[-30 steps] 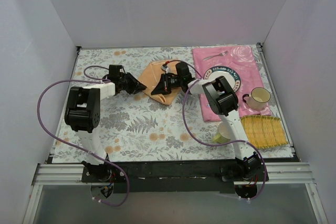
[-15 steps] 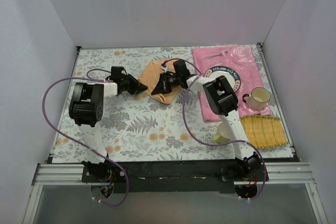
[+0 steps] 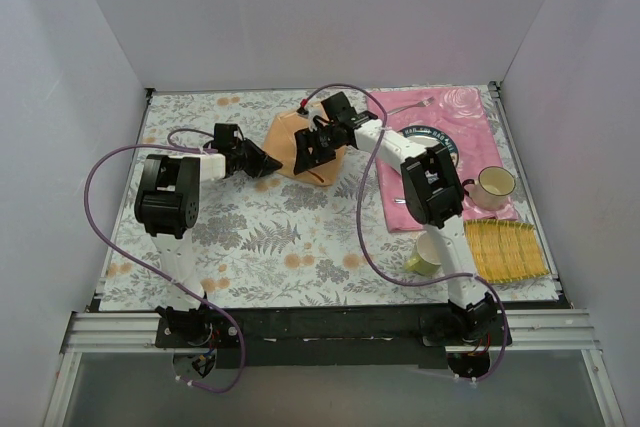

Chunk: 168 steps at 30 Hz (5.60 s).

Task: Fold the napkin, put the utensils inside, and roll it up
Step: Roll the napkin with the utensil

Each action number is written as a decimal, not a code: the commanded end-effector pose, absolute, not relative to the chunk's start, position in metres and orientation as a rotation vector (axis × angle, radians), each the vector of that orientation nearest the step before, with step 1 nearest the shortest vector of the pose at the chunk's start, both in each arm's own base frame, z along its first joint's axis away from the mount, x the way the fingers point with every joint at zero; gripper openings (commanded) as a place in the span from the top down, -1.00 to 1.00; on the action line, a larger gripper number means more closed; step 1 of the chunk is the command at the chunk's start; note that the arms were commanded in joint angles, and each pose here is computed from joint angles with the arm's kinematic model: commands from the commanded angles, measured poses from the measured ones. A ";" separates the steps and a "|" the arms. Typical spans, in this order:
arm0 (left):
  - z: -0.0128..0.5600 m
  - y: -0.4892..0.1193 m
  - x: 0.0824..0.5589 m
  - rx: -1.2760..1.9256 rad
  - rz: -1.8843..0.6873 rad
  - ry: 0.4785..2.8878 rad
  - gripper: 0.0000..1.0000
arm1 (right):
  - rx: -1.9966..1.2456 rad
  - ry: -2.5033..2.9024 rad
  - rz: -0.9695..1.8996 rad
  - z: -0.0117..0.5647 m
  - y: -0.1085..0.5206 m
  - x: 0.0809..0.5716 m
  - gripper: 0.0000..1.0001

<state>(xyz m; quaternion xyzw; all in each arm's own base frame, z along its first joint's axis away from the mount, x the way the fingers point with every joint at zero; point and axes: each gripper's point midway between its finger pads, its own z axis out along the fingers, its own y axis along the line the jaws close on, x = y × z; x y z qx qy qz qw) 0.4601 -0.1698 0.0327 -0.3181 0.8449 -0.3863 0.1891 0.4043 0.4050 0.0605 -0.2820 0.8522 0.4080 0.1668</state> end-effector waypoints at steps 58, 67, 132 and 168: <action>0.086 -0.184 0.479 -0.660 -1.230 2.263 0.62 | -0.671 2.654 1.420 0.023 0.374 0.367 0.81; 0.041 -0.166 0.500 -0.693 -1.125 2.316 0.64 | -0.693 2.646 1.441 0.020 0.372 0.365 0.81; 0.001 -0.133 0.483 -0.716 -0.974 2.395 0.79 | -0.968 2.093 0.328 0.119 0.327 0.428 -0.45; 0.021 -0.133 0.499 -0.640 -0.970 2.367 0.80 | -0.961 2.285 0.761 0.037 0.352 0.433 0.32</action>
